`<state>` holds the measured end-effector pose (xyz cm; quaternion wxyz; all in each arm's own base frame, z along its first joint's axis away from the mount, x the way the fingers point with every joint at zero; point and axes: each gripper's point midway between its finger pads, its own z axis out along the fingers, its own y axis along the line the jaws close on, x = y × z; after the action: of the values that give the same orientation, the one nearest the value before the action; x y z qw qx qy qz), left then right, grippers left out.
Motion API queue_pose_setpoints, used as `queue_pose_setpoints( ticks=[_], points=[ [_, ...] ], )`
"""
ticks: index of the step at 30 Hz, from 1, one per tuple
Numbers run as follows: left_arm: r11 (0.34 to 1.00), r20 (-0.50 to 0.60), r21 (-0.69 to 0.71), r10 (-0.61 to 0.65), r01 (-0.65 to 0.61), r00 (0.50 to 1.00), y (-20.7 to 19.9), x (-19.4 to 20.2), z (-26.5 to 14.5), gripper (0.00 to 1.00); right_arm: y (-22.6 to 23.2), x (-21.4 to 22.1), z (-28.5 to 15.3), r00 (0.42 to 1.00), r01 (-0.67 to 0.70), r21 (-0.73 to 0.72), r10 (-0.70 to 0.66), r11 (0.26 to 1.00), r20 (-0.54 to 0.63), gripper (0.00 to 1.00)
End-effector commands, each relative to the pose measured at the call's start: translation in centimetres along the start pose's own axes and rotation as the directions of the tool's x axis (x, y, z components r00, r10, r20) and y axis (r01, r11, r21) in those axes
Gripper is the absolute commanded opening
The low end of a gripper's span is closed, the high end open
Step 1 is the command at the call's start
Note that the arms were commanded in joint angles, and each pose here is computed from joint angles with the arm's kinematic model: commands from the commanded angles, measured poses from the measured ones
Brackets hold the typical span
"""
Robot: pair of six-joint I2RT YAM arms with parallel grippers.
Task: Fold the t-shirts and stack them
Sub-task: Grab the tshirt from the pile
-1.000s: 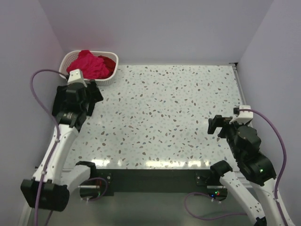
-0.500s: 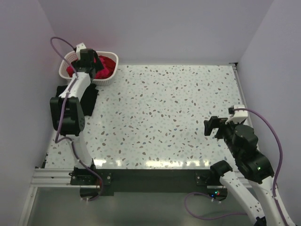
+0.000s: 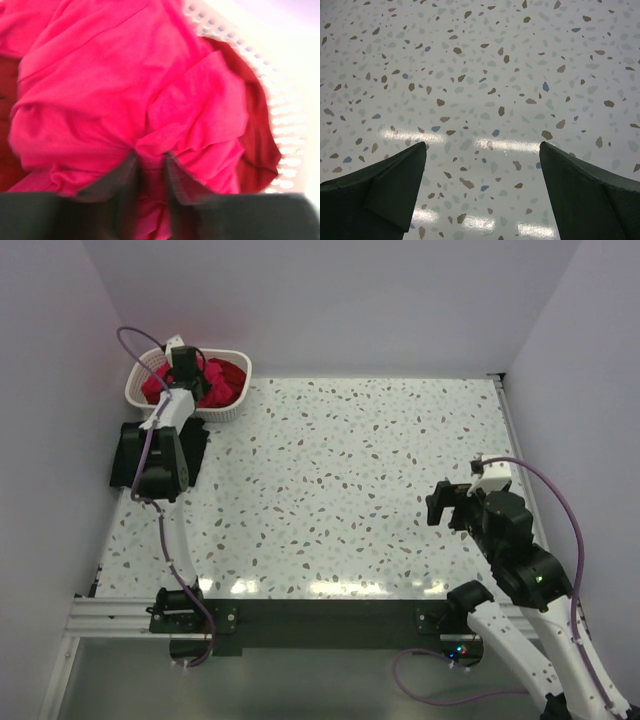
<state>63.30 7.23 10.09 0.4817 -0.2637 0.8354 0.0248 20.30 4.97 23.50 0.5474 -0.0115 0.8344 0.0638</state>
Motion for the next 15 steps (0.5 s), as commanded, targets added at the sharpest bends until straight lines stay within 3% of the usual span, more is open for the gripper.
queue_pose_setpoints(
  ticks=[1,2,3,9,10,15],
  points=[
    [0.985,0.155,0.175,-0.029,0.002,0.987,-3.4,-5.8,-2.4,0.22,0.4,-0.9,0.0,0.999,-0.009,-0.018,0.010,1.000,0.034,0.99],
    [0.982,0.168,0.187,-0.034,0.002,0.985,-3.7,-6.4,-3.0,0.05,0.4,-0.9,0.0,0.999,-0.009,-0.020,0.010,1.000,0.034,0.99],
    [0.980,0.181,0.197,-0.038,0.002,0.983,-3.9,-7.2,-3.8,0.00,0.5,-1.0,0.0,0.999,-0.009,-0.022,0.010,1.000,0.035,0.99],
    [0.935,0.303,0.355,-0.103,-0.012,0.947,-8.7,-14.4,-13.3,0.00,0.7,-1.5,-0.3,0.999,-0.014,-0.031,0.015,0.999,0.036,0.99],
    [0.915,0.371,0.400,-0.110,-0.052,0.922,-10.6,-16.7,-16.6,0.00,0.8,-1.6,-0.4,0.999,-0.018,-0.034,0.019,0.999,0.034,0.99],
    [0.805,0.455,0.572,-0.153,-0.156,0.877,-17.5,-19.7,-28.0,0.00,1.2,-2.8,-1.5,0.998,-0.034,-0.062,0.038,0.997,0.055,0.99]
  ],
)
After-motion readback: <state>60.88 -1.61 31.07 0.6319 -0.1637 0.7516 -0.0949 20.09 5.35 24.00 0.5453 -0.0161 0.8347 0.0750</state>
